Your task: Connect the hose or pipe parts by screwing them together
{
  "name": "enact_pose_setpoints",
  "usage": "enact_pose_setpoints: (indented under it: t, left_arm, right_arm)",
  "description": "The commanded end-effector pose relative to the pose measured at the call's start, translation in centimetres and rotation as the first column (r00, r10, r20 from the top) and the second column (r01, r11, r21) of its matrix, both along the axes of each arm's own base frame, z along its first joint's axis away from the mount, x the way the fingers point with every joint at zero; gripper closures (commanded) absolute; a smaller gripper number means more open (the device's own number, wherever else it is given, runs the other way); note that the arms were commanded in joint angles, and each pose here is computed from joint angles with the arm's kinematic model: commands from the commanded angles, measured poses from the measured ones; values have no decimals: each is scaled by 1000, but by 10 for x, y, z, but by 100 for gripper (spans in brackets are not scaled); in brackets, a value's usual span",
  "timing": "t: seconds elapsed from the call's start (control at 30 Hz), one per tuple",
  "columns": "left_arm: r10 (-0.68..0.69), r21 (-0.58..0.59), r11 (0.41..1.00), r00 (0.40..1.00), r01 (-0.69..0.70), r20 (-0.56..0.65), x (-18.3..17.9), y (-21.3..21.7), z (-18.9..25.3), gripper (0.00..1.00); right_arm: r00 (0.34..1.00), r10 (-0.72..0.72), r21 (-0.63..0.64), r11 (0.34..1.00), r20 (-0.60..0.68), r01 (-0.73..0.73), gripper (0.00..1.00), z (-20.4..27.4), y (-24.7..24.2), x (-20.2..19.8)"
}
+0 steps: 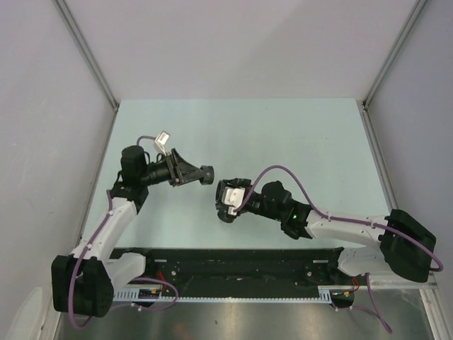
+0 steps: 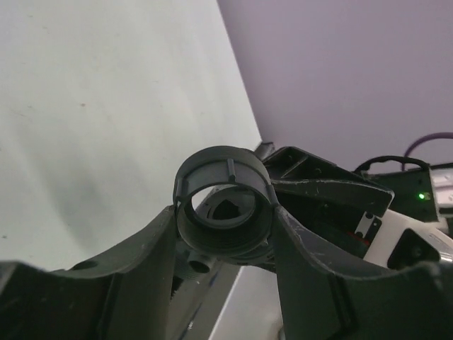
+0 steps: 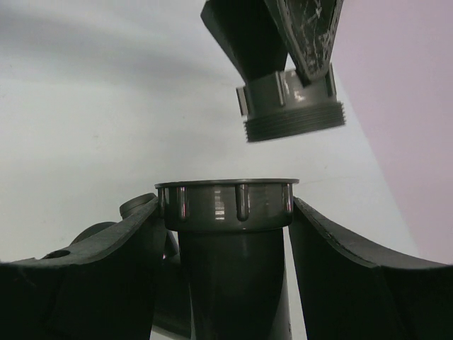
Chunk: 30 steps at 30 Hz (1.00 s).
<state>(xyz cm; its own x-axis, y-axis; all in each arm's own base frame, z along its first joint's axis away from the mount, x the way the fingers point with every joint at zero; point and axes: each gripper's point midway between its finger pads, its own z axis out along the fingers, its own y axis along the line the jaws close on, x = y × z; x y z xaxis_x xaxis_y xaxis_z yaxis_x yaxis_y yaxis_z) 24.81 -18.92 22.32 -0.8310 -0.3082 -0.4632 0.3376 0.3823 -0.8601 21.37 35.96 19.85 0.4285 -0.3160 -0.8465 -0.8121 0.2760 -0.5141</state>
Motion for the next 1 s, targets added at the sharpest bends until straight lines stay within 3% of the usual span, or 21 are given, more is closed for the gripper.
enact_pose_setpoints:
  t: [0.0, 0.67, 0.97]
  left_arm:
    - [-86, -121, 988, 995, 92, 56, -18, -10, 39, 100]
    - [-293, -131, 947, 956, 293, 16, -55, -52, 36, 100]
    - [-312, -109, 944, 950, 311, 11, -51, -54, 29, 100]
  right_arm:
    - [983, -52, 173, 985, 178, 21, 72, 78, 10, 10]
    - [972, -24, 172, 985, 233, -17, 74, 107, 0, 0]
    - [969, 30, 91, 994, 243, -54, 75, 98, -10, -7]
